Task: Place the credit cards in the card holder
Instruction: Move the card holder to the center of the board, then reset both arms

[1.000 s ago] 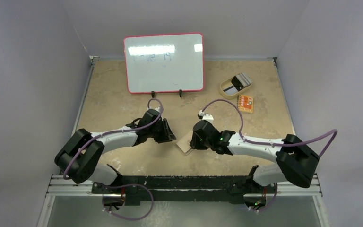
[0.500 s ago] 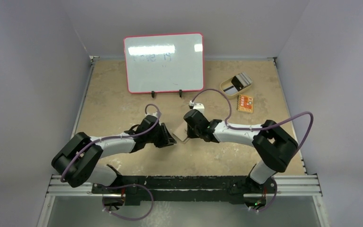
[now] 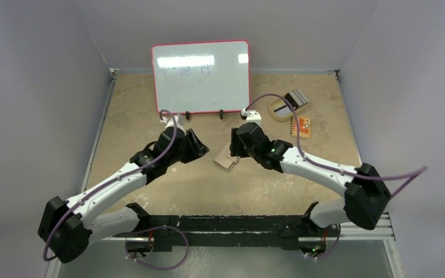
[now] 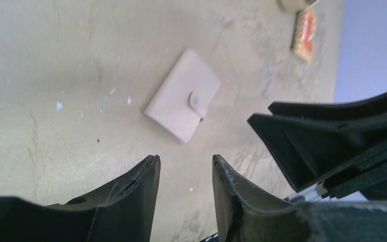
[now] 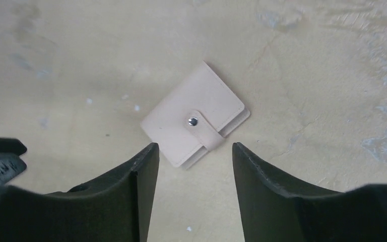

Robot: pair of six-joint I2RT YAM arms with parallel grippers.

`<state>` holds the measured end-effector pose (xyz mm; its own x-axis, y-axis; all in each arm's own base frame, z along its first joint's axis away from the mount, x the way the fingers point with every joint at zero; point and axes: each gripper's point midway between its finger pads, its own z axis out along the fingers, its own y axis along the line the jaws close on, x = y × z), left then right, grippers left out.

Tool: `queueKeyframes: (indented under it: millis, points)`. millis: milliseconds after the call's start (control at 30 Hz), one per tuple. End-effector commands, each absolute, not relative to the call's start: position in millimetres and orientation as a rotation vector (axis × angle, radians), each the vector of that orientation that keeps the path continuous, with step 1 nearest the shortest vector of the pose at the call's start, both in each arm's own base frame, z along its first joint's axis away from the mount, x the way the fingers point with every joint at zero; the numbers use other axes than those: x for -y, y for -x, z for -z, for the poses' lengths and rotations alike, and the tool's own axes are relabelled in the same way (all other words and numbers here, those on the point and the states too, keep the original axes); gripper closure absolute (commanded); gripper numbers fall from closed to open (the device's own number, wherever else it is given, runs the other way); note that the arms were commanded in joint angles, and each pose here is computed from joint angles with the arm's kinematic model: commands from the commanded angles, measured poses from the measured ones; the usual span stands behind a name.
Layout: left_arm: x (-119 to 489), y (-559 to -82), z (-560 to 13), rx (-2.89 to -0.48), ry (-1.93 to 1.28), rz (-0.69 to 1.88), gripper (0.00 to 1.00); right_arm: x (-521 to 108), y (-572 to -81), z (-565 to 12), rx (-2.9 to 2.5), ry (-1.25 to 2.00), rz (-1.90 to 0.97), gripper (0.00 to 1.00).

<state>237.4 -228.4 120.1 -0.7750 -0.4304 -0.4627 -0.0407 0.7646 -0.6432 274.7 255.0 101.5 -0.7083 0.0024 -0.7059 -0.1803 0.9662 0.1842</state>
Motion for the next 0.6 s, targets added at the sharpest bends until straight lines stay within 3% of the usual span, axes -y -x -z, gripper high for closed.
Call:
queueKeyframes:
  millis: [0, 133, 367, 567]
  points:
    - [187.6, -252.4, -181.5, -2.222, 0.318, 0.583, 0.52, -251.6, -273.8, -156.7, -2.213, 0.023, -0.442, 0.34]
    - [155.8, -252.9, -229.2, -2.127, 0.323, 0.456, 0.41, -239.6, -262.8, -191.7, -2.122, -0.037, -0.536, 0.03]
    - [107.5, -237.1, -289.5, -1.989, 0.361, 0.342, 0.37, -208.0, -242.3, -235.7, -2.026, -0.113, -0.594, 0.01]
    - [105.8, -221.1, -300.2, -1.938, 0.348, 0.450, 0.33, -189.9, -236.2, -249.0, -1.960, -0.200, -0.620, 0.01]
